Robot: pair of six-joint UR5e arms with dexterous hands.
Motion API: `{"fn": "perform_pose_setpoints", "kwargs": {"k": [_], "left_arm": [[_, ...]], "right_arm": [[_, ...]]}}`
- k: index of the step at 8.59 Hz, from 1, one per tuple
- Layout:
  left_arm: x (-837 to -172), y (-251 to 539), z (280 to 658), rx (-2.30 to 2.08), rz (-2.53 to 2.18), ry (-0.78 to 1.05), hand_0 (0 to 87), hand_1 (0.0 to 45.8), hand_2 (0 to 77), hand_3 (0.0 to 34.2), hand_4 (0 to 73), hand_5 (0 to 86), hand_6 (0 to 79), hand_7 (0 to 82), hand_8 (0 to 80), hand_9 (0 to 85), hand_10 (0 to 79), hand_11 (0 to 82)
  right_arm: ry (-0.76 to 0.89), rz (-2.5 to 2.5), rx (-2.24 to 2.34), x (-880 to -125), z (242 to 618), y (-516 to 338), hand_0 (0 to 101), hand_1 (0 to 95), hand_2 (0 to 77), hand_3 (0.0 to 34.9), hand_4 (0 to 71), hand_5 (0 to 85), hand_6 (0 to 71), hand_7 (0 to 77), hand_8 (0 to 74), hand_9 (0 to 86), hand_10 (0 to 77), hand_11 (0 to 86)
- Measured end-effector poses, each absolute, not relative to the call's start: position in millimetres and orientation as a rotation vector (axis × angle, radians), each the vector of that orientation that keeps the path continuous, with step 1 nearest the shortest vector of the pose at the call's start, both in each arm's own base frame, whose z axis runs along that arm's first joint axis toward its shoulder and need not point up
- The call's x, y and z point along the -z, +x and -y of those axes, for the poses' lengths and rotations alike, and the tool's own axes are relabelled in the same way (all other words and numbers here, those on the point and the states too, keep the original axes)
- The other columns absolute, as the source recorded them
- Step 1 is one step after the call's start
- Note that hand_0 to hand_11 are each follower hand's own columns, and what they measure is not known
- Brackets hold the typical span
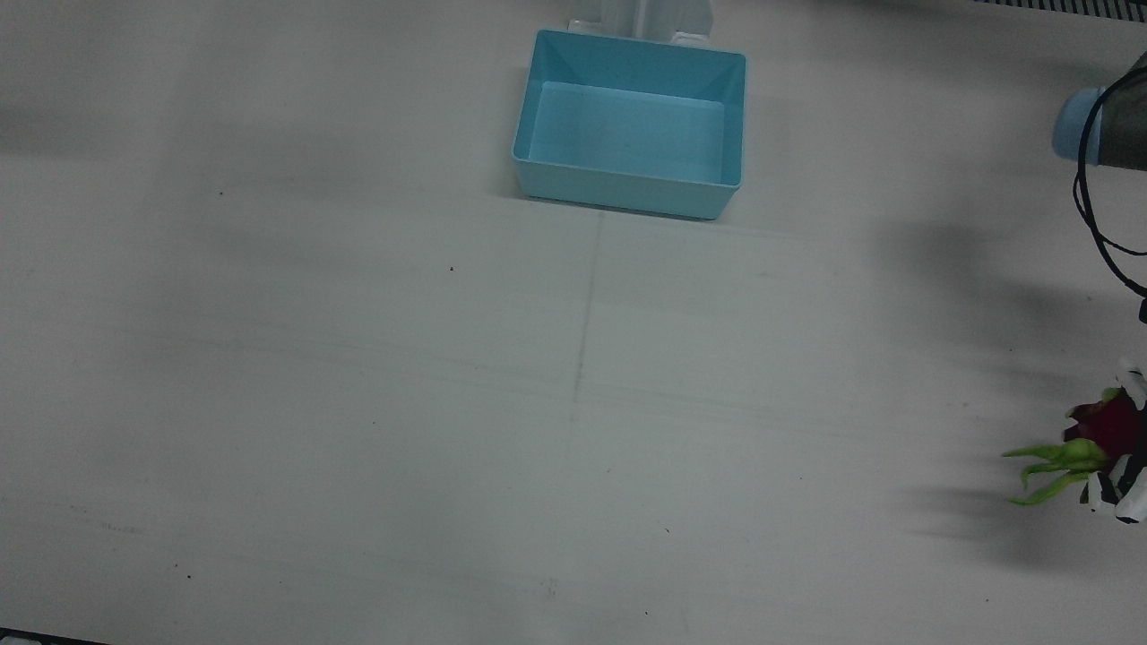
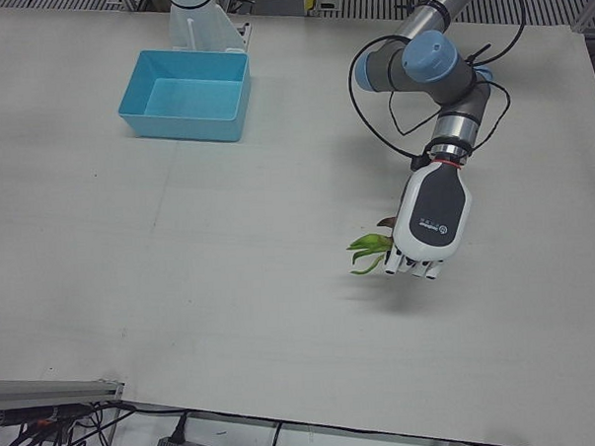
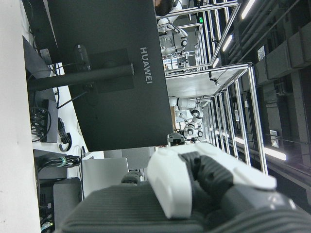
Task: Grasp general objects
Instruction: 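Lift the dragon fruit and carry it toward the blue tray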
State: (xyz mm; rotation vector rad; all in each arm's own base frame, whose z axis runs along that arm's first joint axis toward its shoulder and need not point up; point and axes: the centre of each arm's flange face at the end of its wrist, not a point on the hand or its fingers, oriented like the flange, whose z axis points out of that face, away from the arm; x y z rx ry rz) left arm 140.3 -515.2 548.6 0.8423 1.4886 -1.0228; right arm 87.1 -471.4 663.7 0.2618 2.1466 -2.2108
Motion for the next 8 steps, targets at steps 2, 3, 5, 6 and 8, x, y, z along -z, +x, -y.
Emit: {"fn": "perform_pose_setpoints", "kwargs": {"k": [2,3,5,6,8], "left_arm": [[-519,154,517,0.973,-1.642,0.760,80.1,0.0,0.0,0.3,11.4,70.9,69.8,68.7,59.5,51.8,33.3,70.9],[-507,163,519,0.966,-1.757,0.680,80.2,0.0,0.0,0.1,12.0,70.4,69.8,69.3,59.5,51.8,33.3,70.4],[-473,185,530,0.905,-1.931,0.495,80.1,0.0,0.0,0.2,13.6,69.8,69.8,69.8,60.0,51.8,33.8,70.4],[-458,195,534,0.878,-2.002,0.405,80.2,0.0,0.0,0.0,15.3,69.8,69.8,69.8,60.0,51.8,33.8,70.4],[-435,209,537,0.819,-2.146,0.218,80.2,0.0,0.0,0.0,16.4,69.8,69.8,69.8,60.0,51.8,33.8,70.4]], "right_arm": [[0.262,-2.148,2.210,-663,472,87,0,94.9,77.4,0.0,0.0,0.5,0.0,0.0,0.0,0.5,0.0,0.5],[0.263,-2.147,2.211,-664,472,87,0,94.9,77.4,0.0,0.0,0.5,0.0,0.0,0.0,0.5,0.0,0.5],[0.263,-2.147,2.211,-664,472,87,0,94.9,77.4,0.0,0.0,0.0,0.0,0.0,0.0,0.5,0.0,0.5],[0.262,-2.147,2.211,-664,472,87,0,94.9,77.4,0.0,0.0,0.0,0.0,0.0,0.0,0.5,0.0,0.5],[0.262,-2.146,2.211,-664,471,87,0,94.9,77.4,0.0,0.0,0.0,0.0,0.0,0.0,0.5,0.0,0.5]]}}
